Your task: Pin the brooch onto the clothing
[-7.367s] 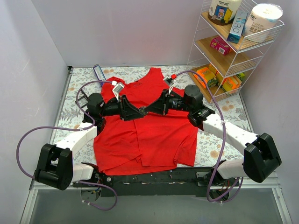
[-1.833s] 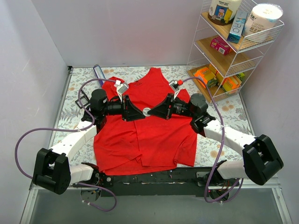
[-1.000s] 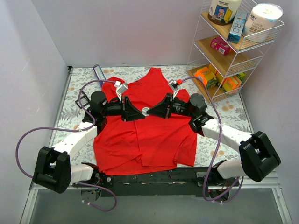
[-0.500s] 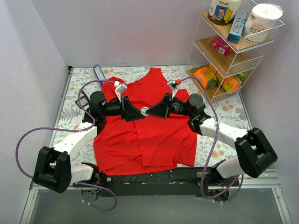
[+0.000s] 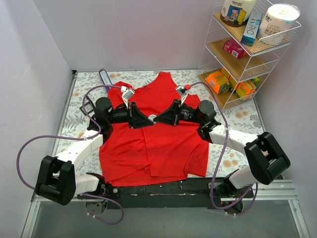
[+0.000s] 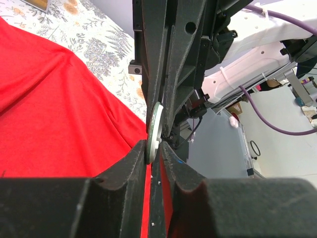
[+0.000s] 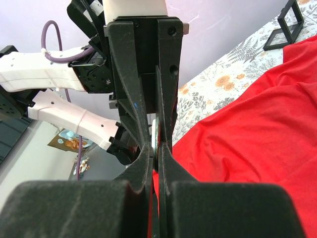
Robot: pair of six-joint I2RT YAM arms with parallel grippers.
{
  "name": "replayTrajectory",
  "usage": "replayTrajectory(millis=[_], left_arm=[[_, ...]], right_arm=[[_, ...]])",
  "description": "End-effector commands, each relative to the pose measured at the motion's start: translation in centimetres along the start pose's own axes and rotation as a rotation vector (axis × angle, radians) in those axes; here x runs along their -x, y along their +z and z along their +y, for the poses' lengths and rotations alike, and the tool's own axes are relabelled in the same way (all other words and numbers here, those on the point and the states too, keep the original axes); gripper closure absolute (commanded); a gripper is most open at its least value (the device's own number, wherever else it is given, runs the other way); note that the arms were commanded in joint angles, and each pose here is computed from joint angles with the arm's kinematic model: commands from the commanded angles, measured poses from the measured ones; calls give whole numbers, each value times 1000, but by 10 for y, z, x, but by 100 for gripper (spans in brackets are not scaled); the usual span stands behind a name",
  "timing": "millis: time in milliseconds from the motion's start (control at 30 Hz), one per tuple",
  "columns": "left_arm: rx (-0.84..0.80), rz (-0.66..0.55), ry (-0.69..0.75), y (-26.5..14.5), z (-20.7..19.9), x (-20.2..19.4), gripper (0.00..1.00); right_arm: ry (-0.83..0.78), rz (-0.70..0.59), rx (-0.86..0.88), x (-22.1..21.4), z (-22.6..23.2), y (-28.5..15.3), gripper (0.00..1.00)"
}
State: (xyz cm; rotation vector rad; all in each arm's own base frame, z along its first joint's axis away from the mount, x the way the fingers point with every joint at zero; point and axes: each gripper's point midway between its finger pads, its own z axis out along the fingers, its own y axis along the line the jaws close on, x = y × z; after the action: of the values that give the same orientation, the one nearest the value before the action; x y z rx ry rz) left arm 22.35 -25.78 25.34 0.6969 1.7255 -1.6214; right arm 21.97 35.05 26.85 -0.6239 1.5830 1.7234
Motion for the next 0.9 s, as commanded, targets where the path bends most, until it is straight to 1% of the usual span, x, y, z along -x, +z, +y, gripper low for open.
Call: replayTrajectory(millis=[0, 33, 67, 233, 300, 400, 433, 467, 500, 533, 567, 600, 633, 667, 700, 733, 800, 833, 867], left_arm=[[-6, -29, 61, -1, -7, 5, 87], [-7, -30, 64, -1, -8, 5, 89], [-7, -31, 66, -1, -8, 5, 93], [-17, -19, 57, -1, -9, 4, 94], [-19, -17, 63, -1, -9, 4, 100], [-24, -11, 75, -2, -10, 3, 100], [-25, -7, 72, -2, -10, 3, 100], [-26, 2, 61, -2, -10, 1, 100], [-29, 17, 50, -1, -7, -2, 100], [-38, 29, 51, -1, -8, -1, 100], [-55, 51, 32, -1, -8, -5, 100], [-62, 63, 18, 0, -7, -8, 100], [-71, 74, 10, 2, -7, -9, 100], [-78, 87, 0, 3, -8, -12, 100], [-88, 104, -10, 4, -9, -16, 100], [-105, 128, -7, 8, -10, -22, 100], [-145, 183, -31, 12, -17, -32, 100], [-169, 215, -37, 17, -23, -39, 100], [-172, 248, -38, 20, -22, -46, 100]], right_arm=[[0, -8, 57, -3, 8, 2, 99], [1, -10, 58, -3, 8, 2, 99], [3, -8, 55, -4, 6, 2, 99], [6, -11, 49, -5, 5, 2, 99], [9, -9, 49, -5, 4, 2, 99], [-7, -14, 40, -3, 5, 1, 99], [1, -6, 9, -3, 0, 0, 99], [-52, -5, -1, 1, 2, -1, 97], [-78, 5, -25, 2, -1, -2, 93], [-40, 54, -96, -8, -12, -5, 89], [-129, 58, -102, 2, -7, -6, 78], [-142, 81, -122, 0, -8, -8, 73], [-106, 133, -184, -10, -17, -14, 68], [-146, 138, -192, -2, -10, -16, 62], [-192, 161, -203, -2, -11, -18, 60], [-168, 212, -247, -11, -16, -26, 58], [-231, 233, -254, -2, -9, -28, 54], [-208, 269, -278, -9, -10, -34, 52], [-215, 275, -278, -7, -7, -35, 38]])
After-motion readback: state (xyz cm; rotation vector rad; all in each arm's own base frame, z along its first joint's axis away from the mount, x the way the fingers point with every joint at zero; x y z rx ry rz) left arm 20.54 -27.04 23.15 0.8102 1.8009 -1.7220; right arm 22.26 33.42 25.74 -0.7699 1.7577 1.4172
